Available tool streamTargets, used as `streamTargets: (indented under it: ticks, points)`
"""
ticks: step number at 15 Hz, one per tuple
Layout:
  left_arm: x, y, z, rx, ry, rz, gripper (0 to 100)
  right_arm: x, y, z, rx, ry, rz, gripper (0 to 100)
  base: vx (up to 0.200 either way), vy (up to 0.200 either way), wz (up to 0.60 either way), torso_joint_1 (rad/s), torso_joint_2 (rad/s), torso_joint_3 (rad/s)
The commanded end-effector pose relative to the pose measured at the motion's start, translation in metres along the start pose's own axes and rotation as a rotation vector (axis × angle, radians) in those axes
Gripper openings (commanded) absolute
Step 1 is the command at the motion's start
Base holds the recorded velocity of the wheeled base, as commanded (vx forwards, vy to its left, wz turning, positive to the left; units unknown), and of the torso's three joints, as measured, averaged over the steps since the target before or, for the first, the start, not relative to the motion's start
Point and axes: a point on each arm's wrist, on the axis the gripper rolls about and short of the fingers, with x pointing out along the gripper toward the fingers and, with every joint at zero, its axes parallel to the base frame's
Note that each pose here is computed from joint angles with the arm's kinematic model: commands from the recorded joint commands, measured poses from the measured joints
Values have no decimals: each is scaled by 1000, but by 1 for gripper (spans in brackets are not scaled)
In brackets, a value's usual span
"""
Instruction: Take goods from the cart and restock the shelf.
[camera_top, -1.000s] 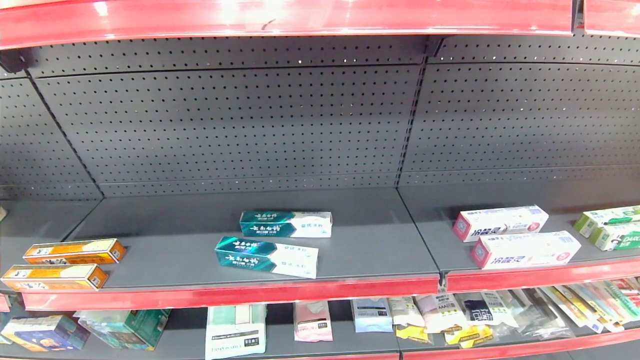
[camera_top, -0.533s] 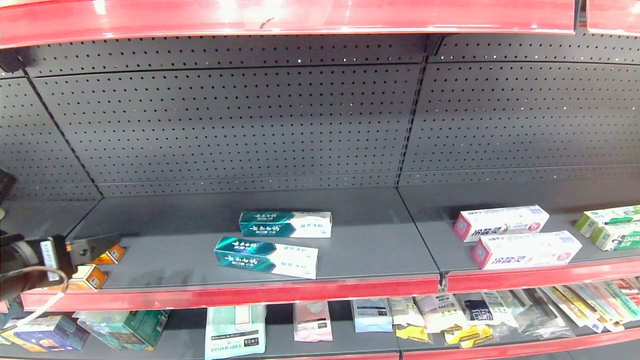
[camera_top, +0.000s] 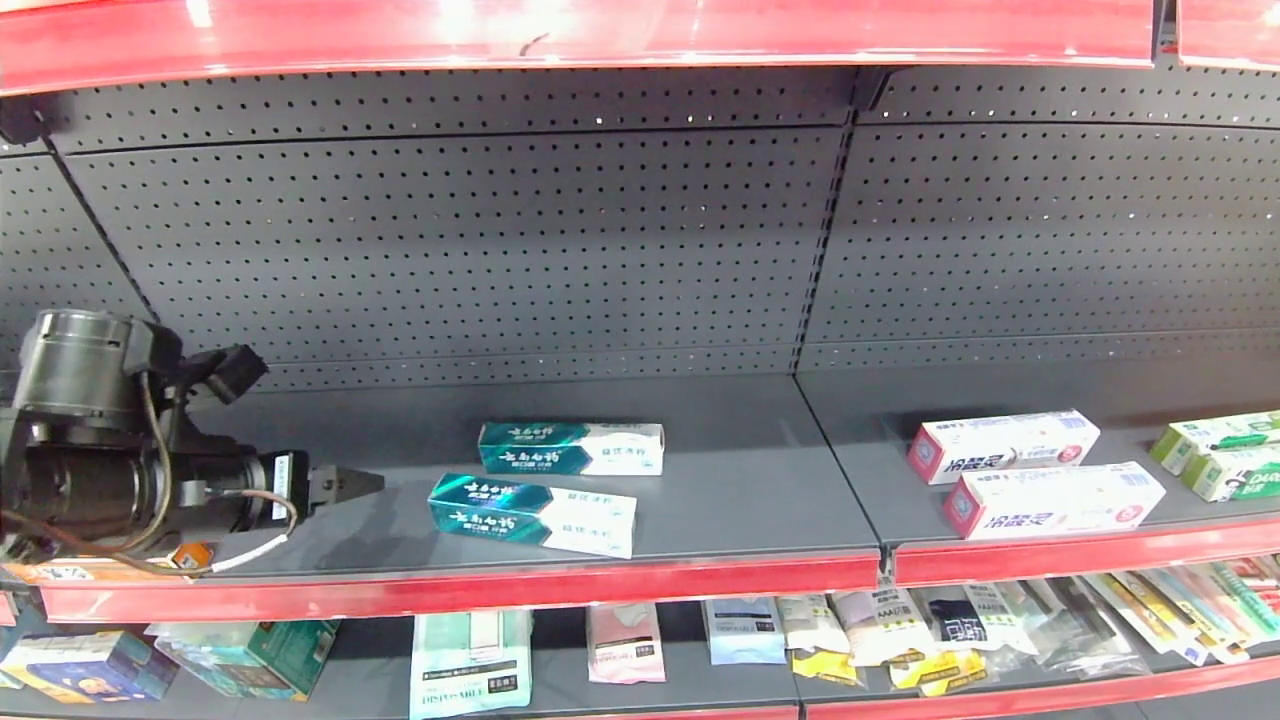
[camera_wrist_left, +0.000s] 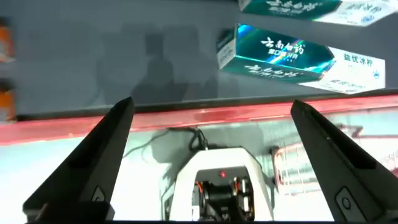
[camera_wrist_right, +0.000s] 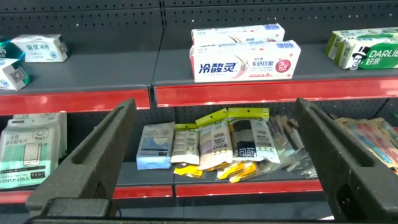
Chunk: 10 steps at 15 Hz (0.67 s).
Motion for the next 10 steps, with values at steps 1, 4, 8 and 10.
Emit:
streamTargets:
  ticks: [1,4,8,10]
  points:
    - [28,-2,9,9,51,-12,100,0,0,0,0,1,0,100,0,0,0,0,0,0]
    - [53,-10,13,60,95,-33,100,0,0,0,0,1,0,100,0,0,0,0,0,0]
    - [70,-8,15,151,122,-35,100,0,0,0,0,1,0,100,0,0,0,0,0,0]
    - [78,-7,19,150,128,-33,100,0,0,0,0,1,0,100,0,0,0,0,0,0]
